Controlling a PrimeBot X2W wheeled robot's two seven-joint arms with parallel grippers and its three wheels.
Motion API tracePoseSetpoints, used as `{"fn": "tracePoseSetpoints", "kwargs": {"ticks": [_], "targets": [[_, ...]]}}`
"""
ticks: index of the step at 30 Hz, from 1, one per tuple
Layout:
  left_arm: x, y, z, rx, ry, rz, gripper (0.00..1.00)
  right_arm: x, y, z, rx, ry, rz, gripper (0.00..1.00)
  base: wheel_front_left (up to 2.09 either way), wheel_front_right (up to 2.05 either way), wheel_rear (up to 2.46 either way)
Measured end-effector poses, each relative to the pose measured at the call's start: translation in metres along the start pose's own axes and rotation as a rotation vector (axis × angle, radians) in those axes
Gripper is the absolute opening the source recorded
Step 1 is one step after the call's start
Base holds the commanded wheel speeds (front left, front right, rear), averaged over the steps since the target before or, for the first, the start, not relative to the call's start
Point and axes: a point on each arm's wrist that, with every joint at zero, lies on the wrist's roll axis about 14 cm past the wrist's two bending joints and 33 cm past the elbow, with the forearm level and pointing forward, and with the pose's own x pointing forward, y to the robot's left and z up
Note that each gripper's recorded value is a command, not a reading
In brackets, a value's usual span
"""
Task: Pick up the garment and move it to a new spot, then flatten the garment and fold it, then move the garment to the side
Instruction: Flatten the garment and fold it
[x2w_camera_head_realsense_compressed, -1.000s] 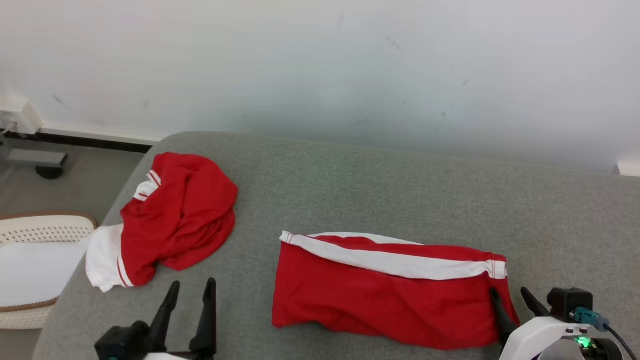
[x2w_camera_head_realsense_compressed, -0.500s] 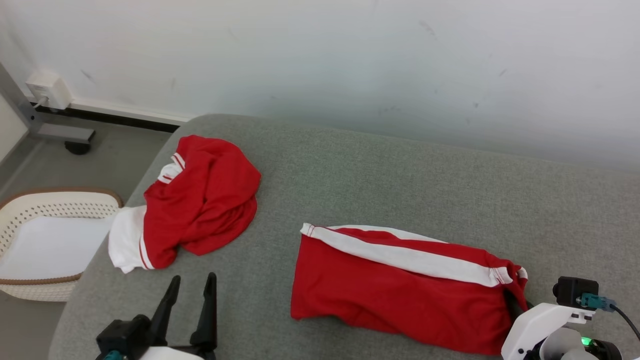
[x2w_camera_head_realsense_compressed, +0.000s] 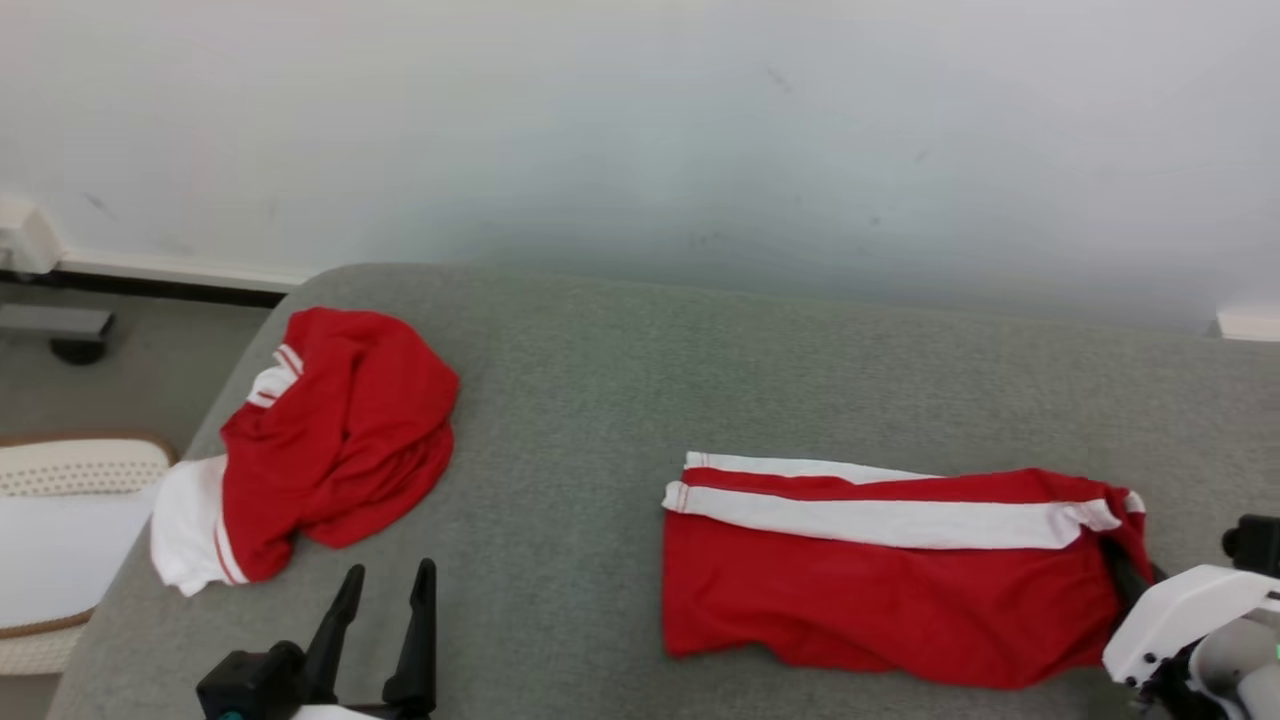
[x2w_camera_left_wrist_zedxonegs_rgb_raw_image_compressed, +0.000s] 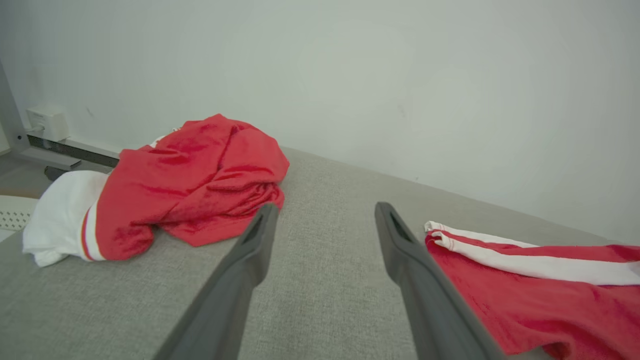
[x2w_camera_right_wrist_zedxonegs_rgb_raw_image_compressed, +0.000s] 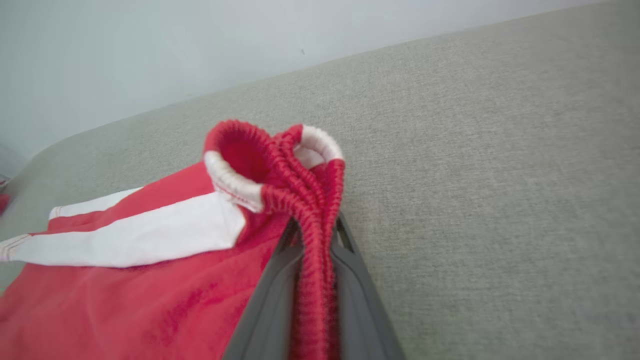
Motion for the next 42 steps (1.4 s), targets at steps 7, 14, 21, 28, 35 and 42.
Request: {"fn": "tracePoseSetpoints", "kwargs": {"ticks": [7,14,21,28,35,42], "targets": [[0.008,-0.021,-0.003,-0.013,0.007,-0.060,1.00,-0.015,-0.007,0.030,0.180,-0.051,0.019,0.00,0.00,0.00,0.00],[0.005,-0.022,-0.005,-0.023,0.014,-0.061,1.00,-0.010,0.064,0.032,0.465,-0.008,0.233,0.00,0.00,0.00,0.00],[-0.004,-0.003,-0.005,-0.034,0.013,0.003,1.00,0.003,0.121,0.009,0.548,0.106,0.352,0.00,0.00,0.00,0.00],[-0.016,0.014,-0.004,-0.039,0.009,0.065,1.00,0.020,0.154,-0.015,0.573,0.220,0.385,0.00,0.00,0.00,0.00],[-0.024,0.026,-0.003,-0.042,0.008,0.106,1.00,0.027,0.186,-0.036,0.616,0.311,0.419,0.00,0.00,0.00,0.00],[-0.024,0.025,-0.003,-0.044,0.007,0.102,1.00,0.020,0.208,-0.033,0.652,0.326,0.473,1.00,0.00,0.00,0.00]]}}
